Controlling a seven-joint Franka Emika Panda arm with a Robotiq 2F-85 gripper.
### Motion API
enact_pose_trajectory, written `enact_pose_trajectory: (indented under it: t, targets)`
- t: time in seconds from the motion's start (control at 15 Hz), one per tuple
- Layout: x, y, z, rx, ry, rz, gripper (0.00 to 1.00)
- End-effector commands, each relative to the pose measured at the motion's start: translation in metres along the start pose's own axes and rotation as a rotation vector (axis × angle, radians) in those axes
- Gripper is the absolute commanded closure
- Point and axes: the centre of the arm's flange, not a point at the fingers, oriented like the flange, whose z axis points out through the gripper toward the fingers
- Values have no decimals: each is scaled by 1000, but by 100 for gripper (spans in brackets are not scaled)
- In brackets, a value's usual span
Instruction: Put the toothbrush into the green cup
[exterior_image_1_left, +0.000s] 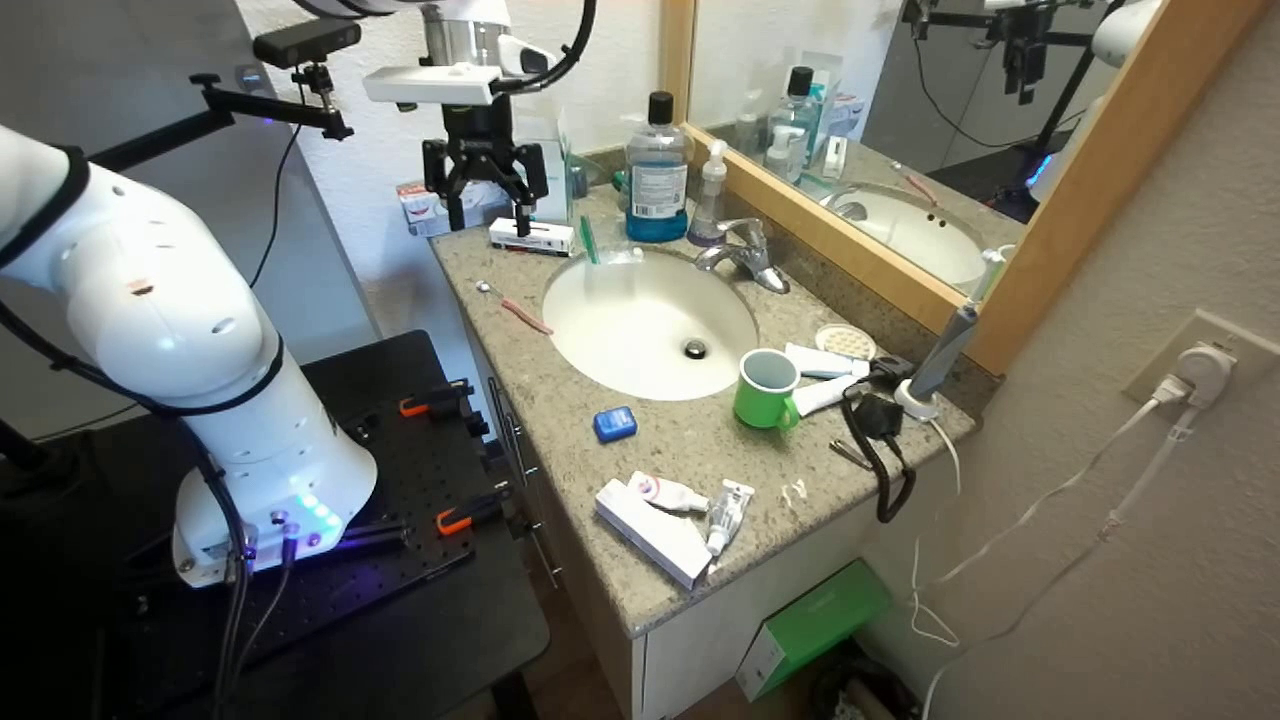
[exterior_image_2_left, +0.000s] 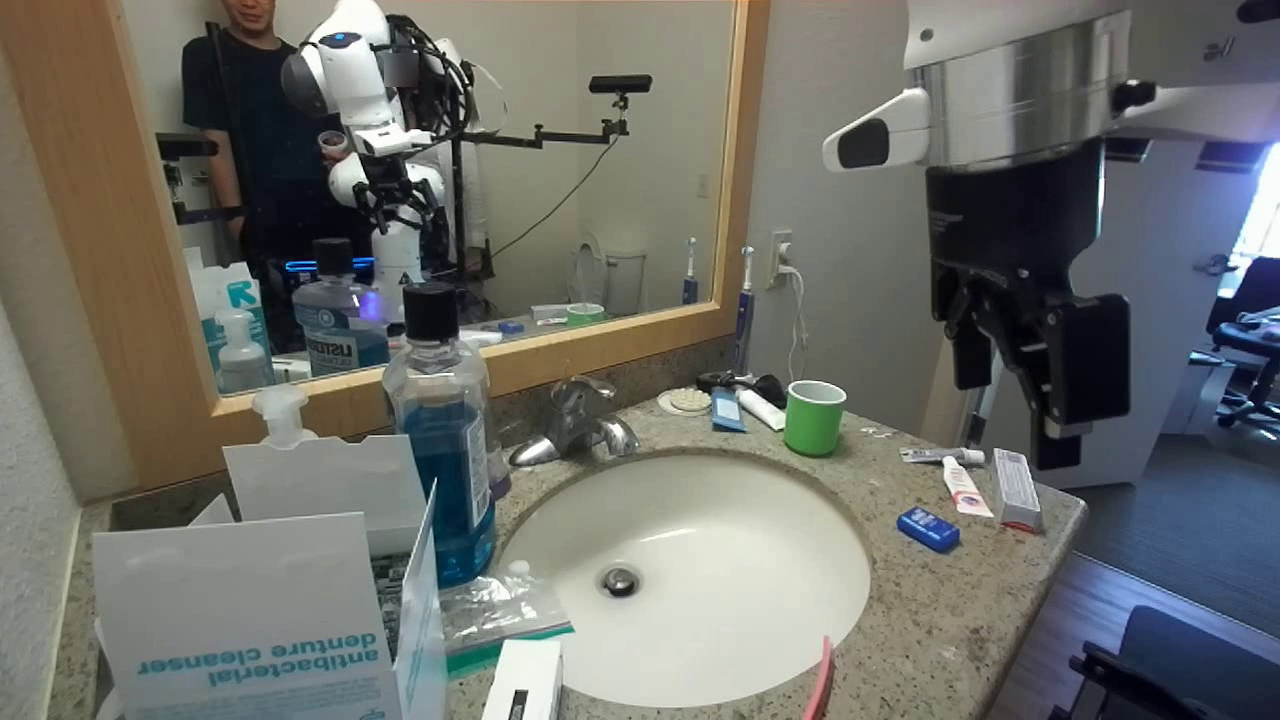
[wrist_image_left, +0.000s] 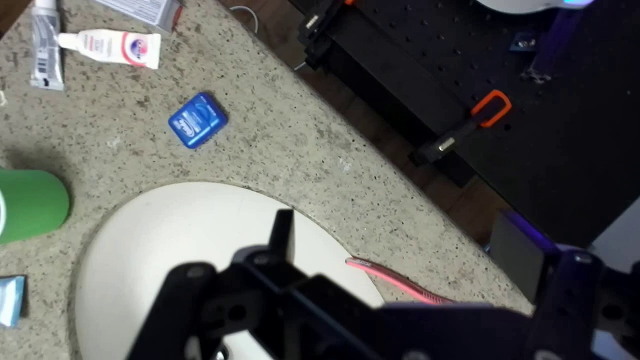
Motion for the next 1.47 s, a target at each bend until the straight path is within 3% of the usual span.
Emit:
enact_pose_trajectory:
  t: [0.0,0.6,0.93,1.0,1.07,1.4]
  targets:
    - [13,-18,19,-75,-35,-170,0]
    - [54,-46,68,-103,18,-635,0]
    - [63,-47,88,-66,27,-917,0]
    - [66,-48,90,-59,21,-938,0]
    - [60,-50,85,-65,15,-876,0]
    - [62,-51,92,-54,5,-916,0]
